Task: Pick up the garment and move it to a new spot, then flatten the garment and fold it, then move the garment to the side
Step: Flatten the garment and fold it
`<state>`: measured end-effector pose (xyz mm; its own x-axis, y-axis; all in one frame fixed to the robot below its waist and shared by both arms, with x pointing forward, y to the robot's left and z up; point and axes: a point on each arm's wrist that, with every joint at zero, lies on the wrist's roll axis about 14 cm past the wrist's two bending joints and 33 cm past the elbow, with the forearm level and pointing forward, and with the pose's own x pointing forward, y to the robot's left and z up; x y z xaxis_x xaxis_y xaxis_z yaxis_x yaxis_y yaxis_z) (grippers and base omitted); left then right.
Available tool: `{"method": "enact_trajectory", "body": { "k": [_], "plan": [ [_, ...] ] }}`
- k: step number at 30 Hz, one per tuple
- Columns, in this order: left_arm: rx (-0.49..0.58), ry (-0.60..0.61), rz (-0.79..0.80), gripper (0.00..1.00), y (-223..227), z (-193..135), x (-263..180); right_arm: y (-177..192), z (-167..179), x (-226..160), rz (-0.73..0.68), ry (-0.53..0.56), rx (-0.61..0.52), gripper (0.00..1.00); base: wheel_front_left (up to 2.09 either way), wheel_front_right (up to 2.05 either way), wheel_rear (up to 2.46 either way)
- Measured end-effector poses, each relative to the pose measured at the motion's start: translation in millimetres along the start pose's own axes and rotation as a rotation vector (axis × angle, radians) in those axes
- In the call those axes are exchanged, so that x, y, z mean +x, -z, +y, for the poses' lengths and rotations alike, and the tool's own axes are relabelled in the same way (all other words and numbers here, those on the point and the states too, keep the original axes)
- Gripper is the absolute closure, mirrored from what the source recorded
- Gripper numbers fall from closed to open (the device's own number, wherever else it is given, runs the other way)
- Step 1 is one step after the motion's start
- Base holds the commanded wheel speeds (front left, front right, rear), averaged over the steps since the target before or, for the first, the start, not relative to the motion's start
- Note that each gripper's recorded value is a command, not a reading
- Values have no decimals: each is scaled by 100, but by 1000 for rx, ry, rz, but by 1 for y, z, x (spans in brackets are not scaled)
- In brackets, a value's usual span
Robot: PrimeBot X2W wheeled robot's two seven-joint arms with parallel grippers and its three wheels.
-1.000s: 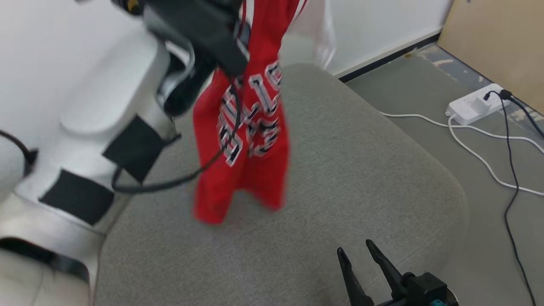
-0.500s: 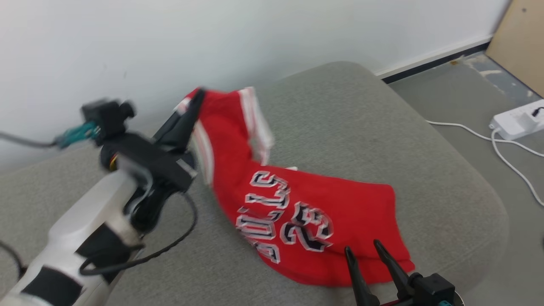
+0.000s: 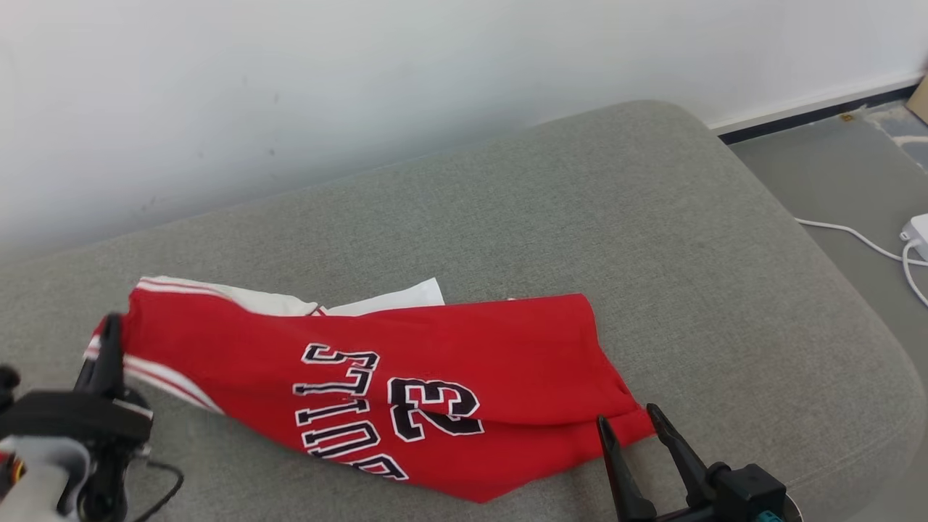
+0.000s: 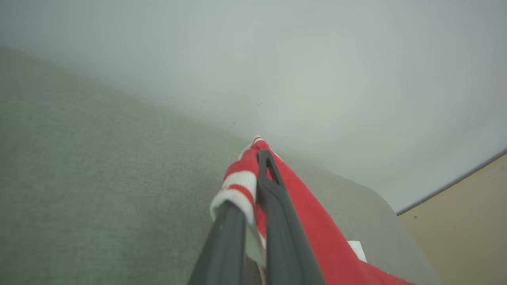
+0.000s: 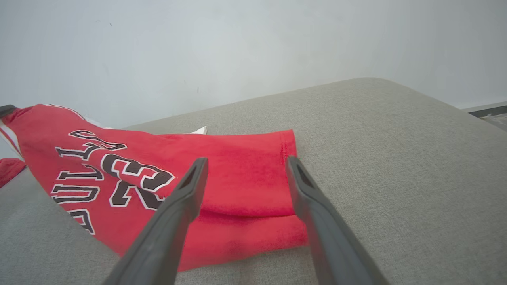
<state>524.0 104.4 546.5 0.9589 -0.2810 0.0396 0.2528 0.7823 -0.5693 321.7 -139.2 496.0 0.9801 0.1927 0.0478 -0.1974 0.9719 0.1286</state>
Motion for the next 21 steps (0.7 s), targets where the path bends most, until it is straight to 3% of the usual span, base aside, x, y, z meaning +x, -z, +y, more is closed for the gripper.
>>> {"method": "enact_trajectory", "body": {
  "k": [8, 9, 11, 12, 13, 21],
  "plan": [
    [-51, -200, 9, 100, 19, 60, -43, 4, 2, 1, 10, -8, 3, 0, 0, 0, 0],
    [-46, -211, 11, 90, 22, 63, -49, 4, 2, 1, 10, -9, 3, 0, 0, 0, 0],
    [-31, -224, 4, 56, 22, 68, -58, 4, 4, 3, 11, -19, 1, 0, 0, 0, 0],
    [-9, -218, -3, 24, 19, 67, -61, 4, 5, 3, 11, -23, 0, 0, 0, 0, 0],
    [24, -199, -9, 0, 17, 64, -64, 4, 6, 4, 12, -27, -2, 0, 0, 0, 0],
    [279, -156, -105, 0, -8, 47, -94, 5, 10, 5, 16, -57, -14, 0, 0, 0, 0]
  ]
}}
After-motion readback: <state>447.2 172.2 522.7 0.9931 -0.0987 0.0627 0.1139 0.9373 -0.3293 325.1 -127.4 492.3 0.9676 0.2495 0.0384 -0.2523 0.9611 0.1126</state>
